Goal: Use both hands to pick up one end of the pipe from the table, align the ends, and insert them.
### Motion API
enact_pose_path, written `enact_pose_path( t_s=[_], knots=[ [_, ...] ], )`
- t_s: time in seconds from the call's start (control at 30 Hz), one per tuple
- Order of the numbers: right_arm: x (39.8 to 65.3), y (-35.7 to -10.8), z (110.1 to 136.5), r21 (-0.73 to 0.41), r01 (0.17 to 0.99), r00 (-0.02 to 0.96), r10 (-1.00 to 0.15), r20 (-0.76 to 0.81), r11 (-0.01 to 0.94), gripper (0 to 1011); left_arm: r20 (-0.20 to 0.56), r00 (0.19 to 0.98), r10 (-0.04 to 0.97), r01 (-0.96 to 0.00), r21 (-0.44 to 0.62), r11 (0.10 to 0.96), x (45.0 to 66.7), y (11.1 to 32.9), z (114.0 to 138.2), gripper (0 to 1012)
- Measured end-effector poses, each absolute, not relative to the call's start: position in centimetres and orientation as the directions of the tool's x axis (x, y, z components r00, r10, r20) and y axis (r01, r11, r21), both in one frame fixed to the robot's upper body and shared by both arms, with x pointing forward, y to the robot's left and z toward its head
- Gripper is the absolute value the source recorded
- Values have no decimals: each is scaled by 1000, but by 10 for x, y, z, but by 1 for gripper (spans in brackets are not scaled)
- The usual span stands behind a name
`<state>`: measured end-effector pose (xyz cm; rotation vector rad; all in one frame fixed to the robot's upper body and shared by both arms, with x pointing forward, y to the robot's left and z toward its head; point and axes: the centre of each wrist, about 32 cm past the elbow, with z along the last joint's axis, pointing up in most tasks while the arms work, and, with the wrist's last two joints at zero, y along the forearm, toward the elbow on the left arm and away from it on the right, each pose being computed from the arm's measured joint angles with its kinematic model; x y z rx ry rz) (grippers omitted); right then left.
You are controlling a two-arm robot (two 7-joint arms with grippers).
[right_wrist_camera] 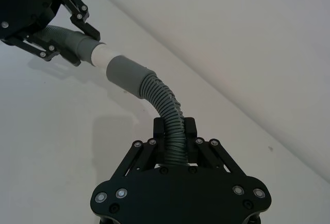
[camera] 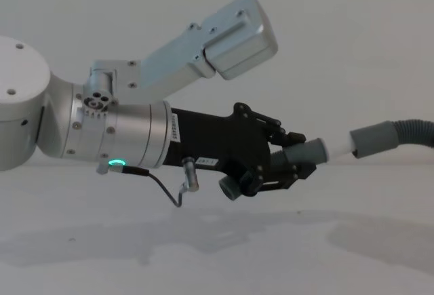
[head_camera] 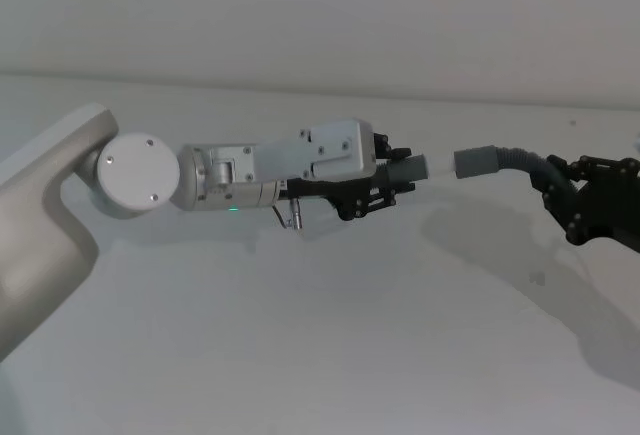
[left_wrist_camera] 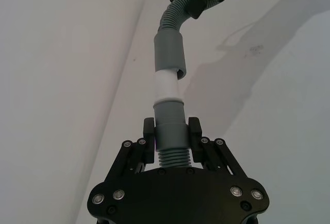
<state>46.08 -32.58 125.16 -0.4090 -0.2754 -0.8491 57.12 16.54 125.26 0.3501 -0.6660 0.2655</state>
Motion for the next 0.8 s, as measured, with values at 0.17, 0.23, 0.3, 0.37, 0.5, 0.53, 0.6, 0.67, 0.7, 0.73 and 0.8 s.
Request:
enact_pose_path(
  t_s=[0.17, 0.23, 0.3, 0.37, 0.5, 0.53, 0.6, 0.67, 0.7, 0.73, 0.8],
  knots=[
    [461, -325, 1251, -251, 766, 640, -661, 391, 592, 222, 642, 756, 128, -349, 231, 908, 571, 166, 1253, 382],
    [461, -324, 1251, -256, 764, 643, -659, 391, 593, 222, 642, 756, 128, -349, 231, 908, 571, 166, 1253, 382],
    [462, -324, 1251, -259, 762, 645, -658, 390, 593, 222, 642, 756, 128, -349, 231, 908, 571, 166, 1253, 382],
    [462, -324, 1251, -262, 761, 646, -656, 390, 594, 222, 642, 756, 128, -349, 230, 908, 571, 166, 1253, 382],
    [462, -323, 1251, -267, 759, 649, -654, 389, 594, 222, 642, 756, 128, -349, 230, 909, 571, 165, 1253, 382],
    [462, -323, 1250, -268, 759, 649, -653, 389, 594, 222, 642, 756, 128, -349, 230, 909, 571, 165, 1253, 382],
    [462, -323, 1250, -269, 758, 650, -653, 389, 594, 222, 642, 756, 128, -349, 230, 909, 571, 165, 1253, 382],
    [462, -323, 1250, -271, 757, 651, -652, 389, 594, 222, 642, 756, 127, -348, 230, 909, 571, 165, 1253, 382],
    [462, -323, 1250, -271, 757, 651, -652, 389, 594, 222, 642, 756, 128, -348, 230, 909, 571, 165, 1253, 382],
    [462, -323, 1250, -272, 757, 651, -652, 389, 594, 222, 642, 756, 128, -348, 230, 909, 571, 165, 1253, 382],
    [462, -323, 1250, -274, 757, 652, -651, 389, 594, 222, 642, 756, 128, -348, 230, 909, 571, 165, 1253, 382]
  ],
)
